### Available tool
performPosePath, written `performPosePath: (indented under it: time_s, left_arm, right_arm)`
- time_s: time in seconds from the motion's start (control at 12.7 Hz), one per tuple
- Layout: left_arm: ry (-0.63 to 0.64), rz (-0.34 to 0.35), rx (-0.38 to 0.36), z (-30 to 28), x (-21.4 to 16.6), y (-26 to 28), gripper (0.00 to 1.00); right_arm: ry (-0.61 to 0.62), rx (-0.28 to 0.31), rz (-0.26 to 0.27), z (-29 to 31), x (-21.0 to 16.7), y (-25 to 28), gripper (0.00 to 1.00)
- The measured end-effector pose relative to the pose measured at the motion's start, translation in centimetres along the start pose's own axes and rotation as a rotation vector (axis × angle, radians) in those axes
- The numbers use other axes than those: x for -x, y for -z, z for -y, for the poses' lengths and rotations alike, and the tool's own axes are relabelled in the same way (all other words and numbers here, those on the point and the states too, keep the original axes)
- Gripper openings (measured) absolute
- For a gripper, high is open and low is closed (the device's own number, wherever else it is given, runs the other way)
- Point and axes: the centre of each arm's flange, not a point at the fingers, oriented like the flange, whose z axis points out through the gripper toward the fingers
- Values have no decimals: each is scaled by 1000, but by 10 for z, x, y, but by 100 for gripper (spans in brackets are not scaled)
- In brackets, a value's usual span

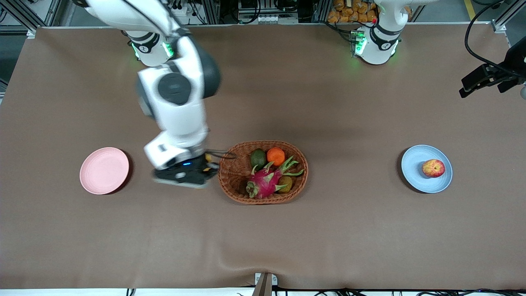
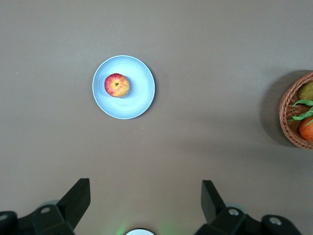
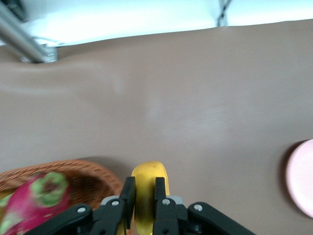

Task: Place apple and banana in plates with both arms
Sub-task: 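Carry the banana over the pink plate with the right gripper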

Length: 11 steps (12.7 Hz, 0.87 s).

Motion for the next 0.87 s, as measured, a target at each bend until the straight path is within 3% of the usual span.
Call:
performPosePath:
  time_s: [0.31,0.55,0.87]
  left_arm:
    - [-4,1,0,-2,0,-1,100]
    - [-4,1,0,-2,0,-1,100]
    - [-4,1,0,-2,0,-1,100]
  right_arm:
    - [21,61,64,-139,-58,-25,20]
    - [42,94,131,-250,-80,-60,20]
    - [81,51,234,-364,-77,-106,19]
